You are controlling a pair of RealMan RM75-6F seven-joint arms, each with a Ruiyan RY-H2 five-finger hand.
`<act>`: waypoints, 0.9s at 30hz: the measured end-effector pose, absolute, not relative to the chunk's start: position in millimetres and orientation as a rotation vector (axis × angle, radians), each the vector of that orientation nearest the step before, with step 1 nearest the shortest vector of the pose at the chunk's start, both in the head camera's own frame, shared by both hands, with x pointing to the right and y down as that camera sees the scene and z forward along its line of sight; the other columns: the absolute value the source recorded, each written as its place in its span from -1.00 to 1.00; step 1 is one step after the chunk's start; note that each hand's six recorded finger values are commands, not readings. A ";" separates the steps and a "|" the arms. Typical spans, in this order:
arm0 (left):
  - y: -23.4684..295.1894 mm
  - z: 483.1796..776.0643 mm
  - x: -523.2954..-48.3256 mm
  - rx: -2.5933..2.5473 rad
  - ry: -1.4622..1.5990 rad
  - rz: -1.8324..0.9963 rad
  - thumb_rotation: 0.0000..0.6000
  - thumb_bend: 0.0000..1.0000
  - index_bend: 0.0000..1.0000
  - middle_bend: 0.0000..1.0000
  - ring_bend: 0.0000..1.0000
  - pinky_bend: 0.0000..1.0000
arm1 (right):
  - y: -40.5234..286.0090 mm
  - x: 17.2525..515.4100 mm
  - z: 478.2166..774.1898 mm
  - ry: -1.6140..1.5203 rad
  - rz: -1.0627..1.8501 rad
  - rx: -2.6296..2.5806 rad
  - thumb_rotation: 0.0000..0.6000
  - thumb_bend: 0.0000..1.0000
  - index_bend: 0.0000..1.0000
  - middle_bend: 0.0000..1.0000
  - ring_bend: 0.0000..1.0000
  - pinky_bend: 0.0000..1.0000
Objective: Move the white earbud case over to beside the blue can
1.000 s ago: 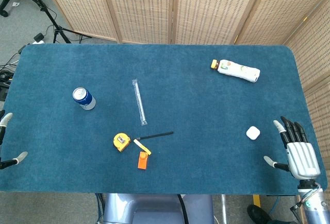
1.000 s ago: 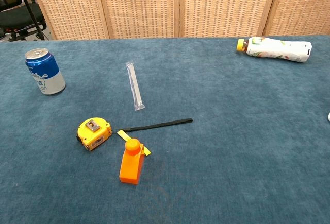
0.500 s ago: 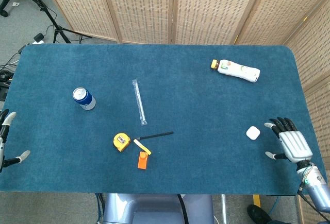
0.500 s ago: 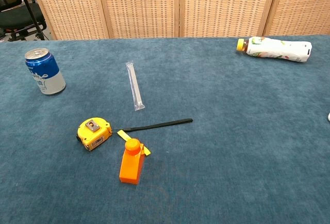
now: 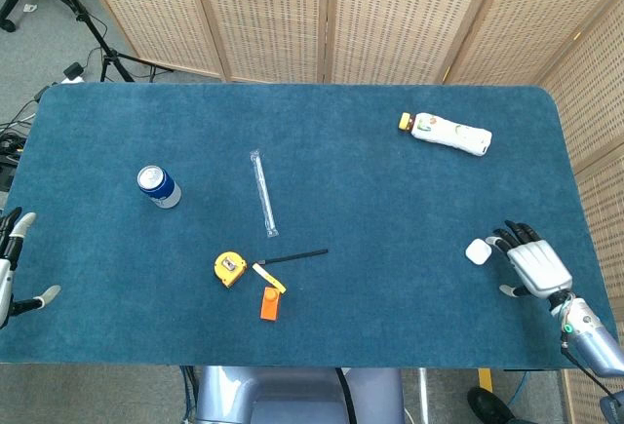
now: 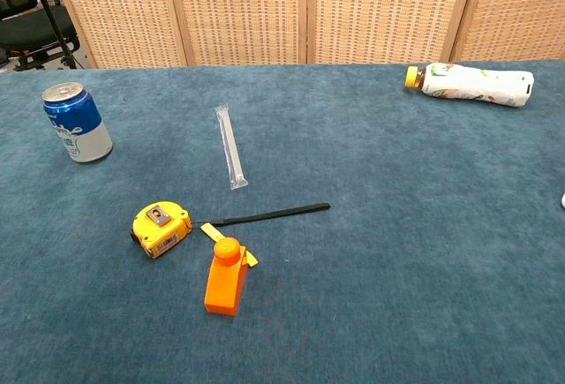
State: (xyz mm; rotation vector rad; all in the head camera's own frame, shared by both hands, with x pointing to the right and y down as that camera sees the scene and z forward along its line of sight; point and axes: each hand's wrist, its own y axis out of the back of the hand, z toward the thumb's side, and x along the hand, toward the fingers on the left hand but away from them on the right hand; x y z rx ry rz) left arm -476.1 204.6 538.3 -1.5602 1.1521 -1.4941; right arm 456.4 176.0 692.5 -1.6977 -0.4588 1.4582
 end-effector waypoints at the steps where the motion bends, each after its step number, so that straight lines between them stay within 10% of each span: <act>1: 204.5 539.2 -475.8 -1.560 1.150 -1.497 1.00 -1.00 -1.00 -1.00 -1.00 -1.00 | 174.0 454.3 695.1 -0.452 1.455 -1.697 1.00 -0.70 -0.54 -0.63 -0.87 -0.76; 20: 200.1 549.6 -474.7 -1.542 1.128 -1.535 1.00 -1.00 -1.00 -1.00 -1.00 -1.00 | 131.9 430.4 721.0 -0.398 1.428 -1.662 1.00 -0.43 -0.37 -0.49 -0.72 -0.64; 27: 199.4 550.3 -474.8 -1.541 1.128 -1.537 1.00 -1.00 -1.00 -1.00 -1.00 -1.00 | 126.0 421.3 729.2 -0.432 1.440 -1.704 1.00 0.00 -0.04 -0.09 -0.32 -0.53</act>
